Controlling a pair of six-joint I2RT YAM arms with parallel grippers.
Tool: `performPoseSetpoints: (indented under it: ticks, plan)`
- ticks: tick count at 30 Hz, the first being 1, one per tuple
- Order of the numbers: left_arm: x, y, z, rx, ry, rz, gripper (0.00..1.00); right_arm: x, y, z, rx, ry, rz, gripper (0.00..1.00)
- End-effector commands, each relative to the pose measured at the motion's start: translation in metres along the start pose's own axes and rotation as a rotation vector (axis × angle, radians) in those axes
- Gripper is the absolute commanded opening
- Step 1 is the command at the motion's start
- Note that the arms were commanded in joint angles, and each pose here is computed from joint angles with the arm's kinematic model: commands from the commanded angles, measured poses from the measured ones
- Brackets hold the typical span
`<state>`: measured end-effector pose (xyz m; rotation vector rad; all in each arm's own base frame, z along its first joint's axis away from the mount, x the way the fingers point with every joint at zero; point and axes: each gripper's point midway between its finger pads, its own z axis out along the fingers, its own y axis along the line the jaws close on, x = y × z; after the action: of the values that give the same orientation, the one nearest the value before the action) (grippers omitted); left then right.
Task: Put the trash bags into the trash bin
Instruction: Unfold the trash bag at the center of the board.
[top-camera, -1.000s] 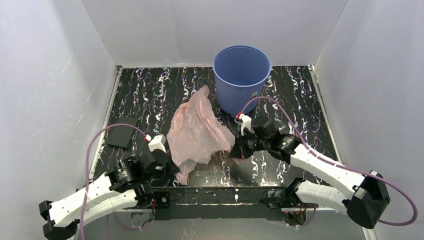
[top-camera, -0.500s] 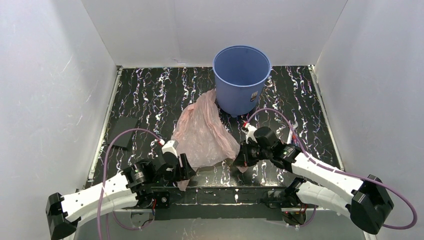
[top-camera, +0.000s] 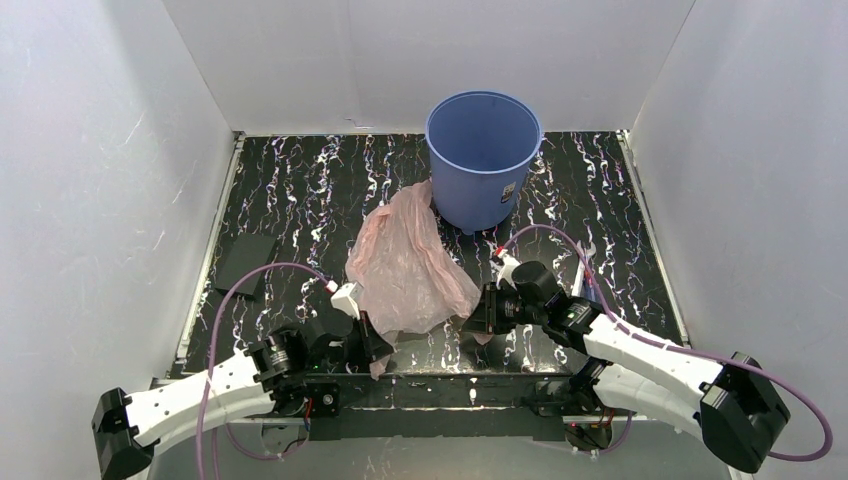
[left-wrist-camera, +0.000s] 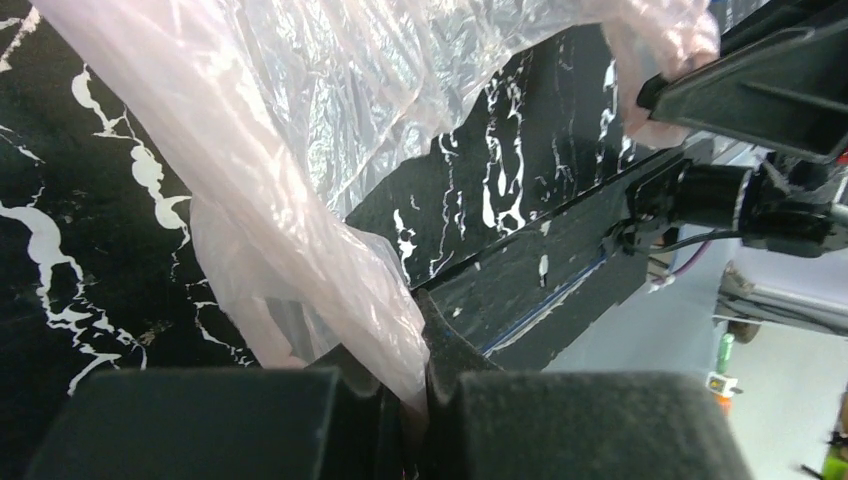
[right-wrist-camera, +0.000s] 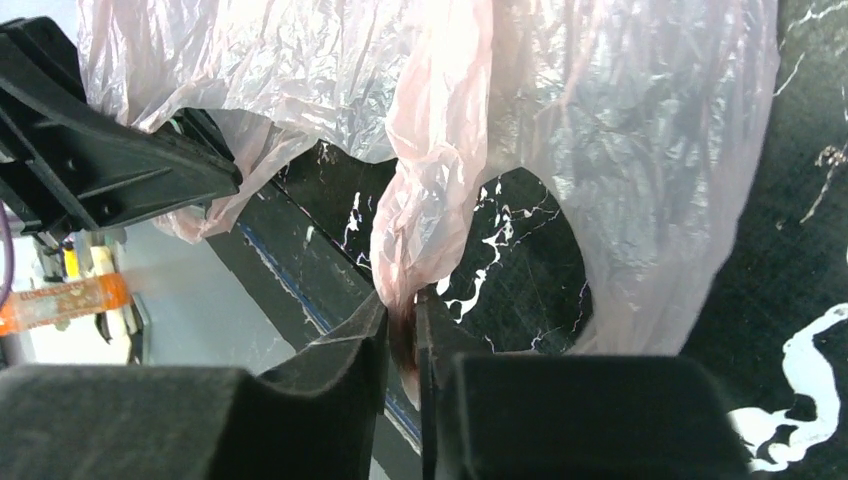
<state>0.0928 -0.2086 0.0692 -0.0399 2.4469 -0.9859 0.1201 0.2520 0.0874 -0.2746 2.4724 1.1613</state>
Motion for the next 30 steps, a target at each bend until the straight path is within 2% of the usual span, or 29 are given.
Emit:
performPoseSetpoints:
  ticks: [1, 3, 6, 10, 17, 18, 20, 22, 25, 27, 29, 30]
  plan:
    - [-0.005, -0.007, -0.005, -0.013, 0.009, 0.051, 0.00, -0.017, 0.021, -0.002, -0.069, -0.040, -0.083, 0.25]
    - [-0.010, -0.010, -0.009, -0.023, 0.002, 0.075, 0.00, -0.010, 0.012, -0.001, -0.029, 0.008, -0.128, 0.27]
    - [-0.015, -0.011, -0.015, -0.046, -0.004, 0.098, 0.00, 0.000, -0.001, 0.000, 0.009, 0.057, -0.177, 0.42]
    - [-0.016, -0.010, -0.018, -0.053, -0.008, 0.100, 0.00, 0.004, -0.016, -0.002, 0.057, 0.057, -0.227, 0.55]
    - [-0.017, -0.003, -0.029, -0.079, -0.007, 0.124, 0.00, 0.010, -0.038, 0.007, 0.118, 0.082, -0.252, 0.59]
    - [-0.018, -0.002, -0.031, -0.089, -0.006, 0.128, 0.00, 0.009, -0.039, 0.009, 0.127, 0.085, -0.247, 0.53]
    - [-0.020, 0.003, -0.037, -0.120, -0.013, 0.128, 0.00, 0.004, -0.035, 0.013, 0.135, 0.089, -0.220, 0.32]
    - [-0.027, 0.001, -0.045, -0.135, -0.030, 0.136, 0.00, -0.012, -0.010, 0.017, 0.059, 0.057, -0.205, 0.04]
    - [-0.060, -0.014, -0.070, -0.153, -0.136, 0.169, 0.00, -0.064, 0.052, 0.013, -0.072, -0.065, -0.197, 0.01]
    - [-0.108, -0.035, -0.105, -0.200, -0.289, 0.233, 0.00, -0.125, 0.121, -0.006, -0.171, -0.174, -0.276, 0.01]
    - [-0.163, -0.074, -0.153, -0.219, -0.433, 0.353, 0.00, -0.186, 0.194, -0.037, -0.244, -0.268, -0.385, 0.01]
    - [-0.200, -0.115, -0.199, -0.162, -0.540, 0.390, 0.00, -0.213, 0.233, -0.056, -0.295, -0.310, -0.447, 0.01]
